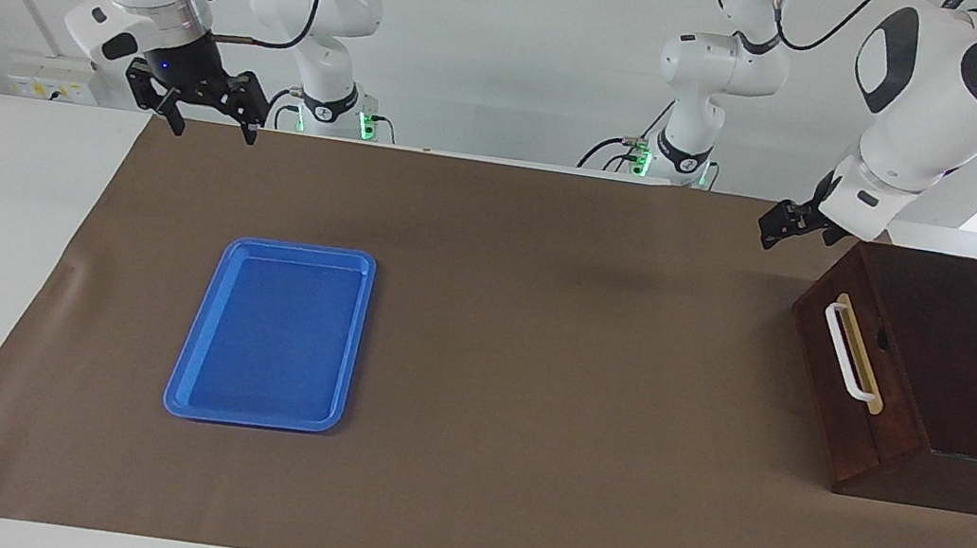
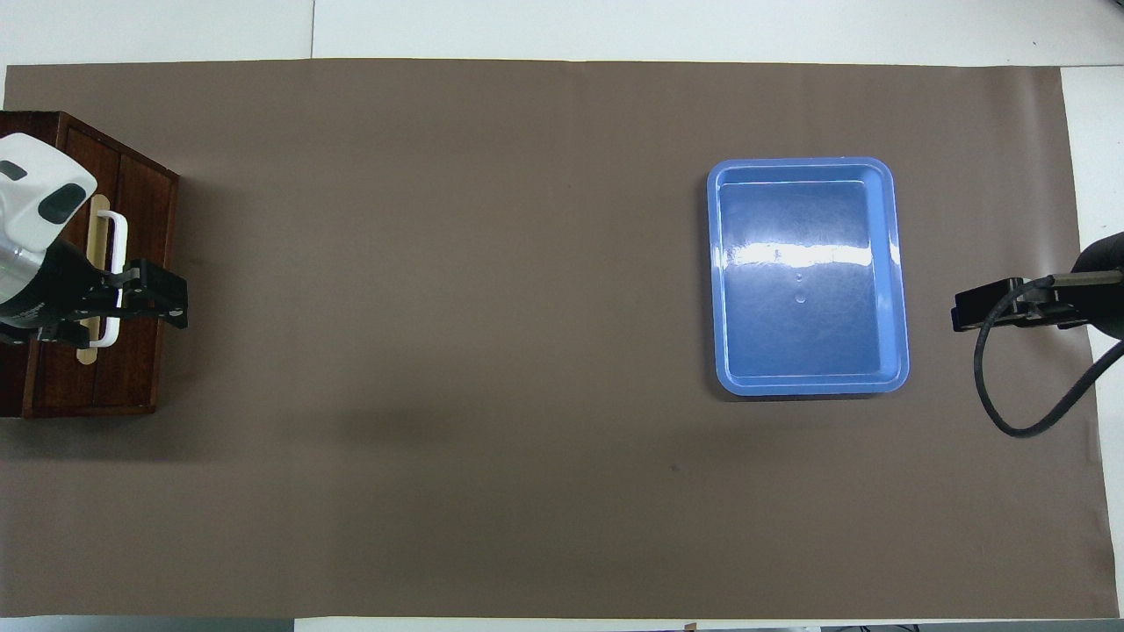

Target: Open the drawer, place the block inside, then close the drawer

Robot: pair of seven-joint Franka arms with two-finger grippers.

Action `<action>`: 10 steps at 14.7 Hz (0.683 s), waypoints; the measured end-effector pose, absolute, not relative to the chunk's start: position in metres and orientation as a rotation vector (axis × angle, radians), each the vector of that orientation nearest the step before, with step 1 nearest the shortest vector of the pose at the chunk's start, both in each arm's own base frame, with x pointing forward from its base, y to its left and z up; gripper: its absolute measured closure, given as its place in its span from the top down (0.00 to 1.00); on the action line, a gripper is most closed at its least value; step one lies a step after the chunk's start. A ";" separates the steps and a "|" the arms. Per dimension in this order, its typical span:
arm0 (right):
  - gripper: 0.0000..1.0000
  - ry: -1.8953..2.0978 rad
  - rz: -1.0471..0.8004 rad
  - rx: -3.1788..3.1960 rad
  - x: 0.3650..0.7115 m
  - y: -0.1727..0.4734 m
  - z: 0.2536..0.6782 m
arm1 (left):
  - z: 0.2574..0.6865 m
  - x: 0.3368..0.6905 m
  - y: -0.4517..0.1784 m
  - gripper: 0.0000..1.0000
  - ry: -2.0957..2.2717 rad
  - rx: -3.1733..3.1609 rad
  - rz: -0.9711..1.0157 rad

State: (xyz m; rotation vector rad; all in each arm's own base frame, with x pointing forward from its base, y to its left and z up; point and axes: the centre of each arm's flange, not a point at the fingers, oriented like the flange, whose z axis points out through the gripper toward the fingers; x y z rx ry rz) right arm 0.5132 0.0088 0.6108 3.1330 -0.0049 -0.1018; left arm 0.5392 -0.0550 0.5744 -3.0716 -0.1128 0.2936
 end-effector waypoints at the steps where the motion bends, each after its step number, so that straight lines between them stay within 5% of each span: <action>1: 1.00 -0.005 -0.102 3.133 0.513 0.009 0.611 | 0.579 0.539 -0.052 1.00 -0.101 -3.074 0.292; 10: 1.00 -0.005 -0.102 3.133 0.513 0.009 0.611 | 0.582 0.536 -0.062 1.00 0.031 -3.080 0.308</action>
